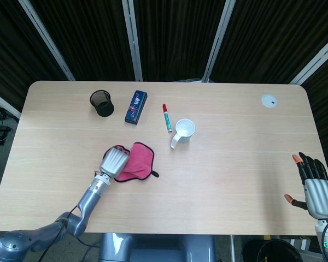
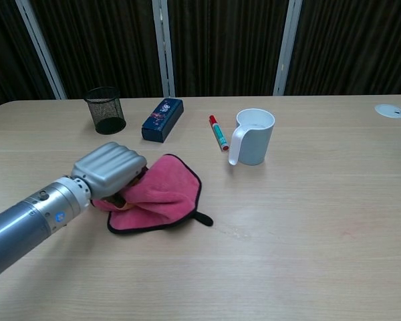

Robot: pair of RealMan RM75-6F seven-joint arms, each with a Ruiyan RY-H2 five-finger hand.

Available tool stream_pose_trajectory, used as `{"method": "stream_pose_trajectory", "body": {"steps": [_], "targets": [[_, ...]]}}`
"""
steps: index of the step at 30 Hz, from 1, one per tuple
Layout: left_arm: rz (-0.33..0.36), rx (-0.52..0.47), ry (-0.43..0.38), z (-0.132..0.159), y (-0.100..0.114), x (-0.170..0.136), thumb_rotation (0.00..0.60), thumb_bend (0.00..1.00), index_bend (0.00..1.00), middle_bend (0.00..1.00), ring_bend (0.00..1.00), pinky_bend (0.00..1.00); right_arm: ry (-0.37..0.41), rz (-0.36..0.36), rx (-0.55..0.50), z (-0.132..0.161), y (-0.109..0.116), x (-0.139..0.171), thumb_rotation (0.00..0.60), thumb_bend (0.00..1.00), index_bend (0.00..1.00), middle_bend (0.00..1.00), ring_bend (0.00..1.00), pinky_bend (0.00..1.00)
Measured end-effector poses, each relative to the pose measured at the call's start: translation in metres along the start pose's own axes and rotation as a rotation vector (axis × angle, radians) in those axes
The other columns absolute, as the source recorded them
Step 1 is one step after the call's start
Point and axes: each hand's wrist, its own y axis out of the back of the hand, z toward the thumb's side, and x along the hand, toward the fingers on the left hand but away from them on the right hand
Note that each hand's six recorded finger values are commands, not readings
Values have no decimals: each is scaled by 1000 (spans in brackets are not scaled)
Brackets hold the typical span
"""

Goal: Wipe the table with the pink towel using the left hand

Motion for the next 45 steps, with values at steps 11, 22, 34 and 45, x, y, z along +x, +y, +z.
{"method": "stream_pose_trajectory", "body": {"steps": [11,22,34,45], "targets": [[86,-64,-215,120,26,-4,600,411,877,645,542,544,-9,-15,-3,-5,5,0,600,0,0,0,0,0],[95,-39,-185,120,30,2,600,410,878,645,542,544,-1,-13,4,-1,3,-1,600,0,0,0,0,0],[9,106,39,-12,-2,-3,600,409,876,644,542,544,8,-7,13,1,0,-2,600,0,0,0,0,0],[22,66,245,-132,9,-44,600,358,765,537,504,525,46,-4,34,14,-3,1,600,0,0,0,0,0]]}}
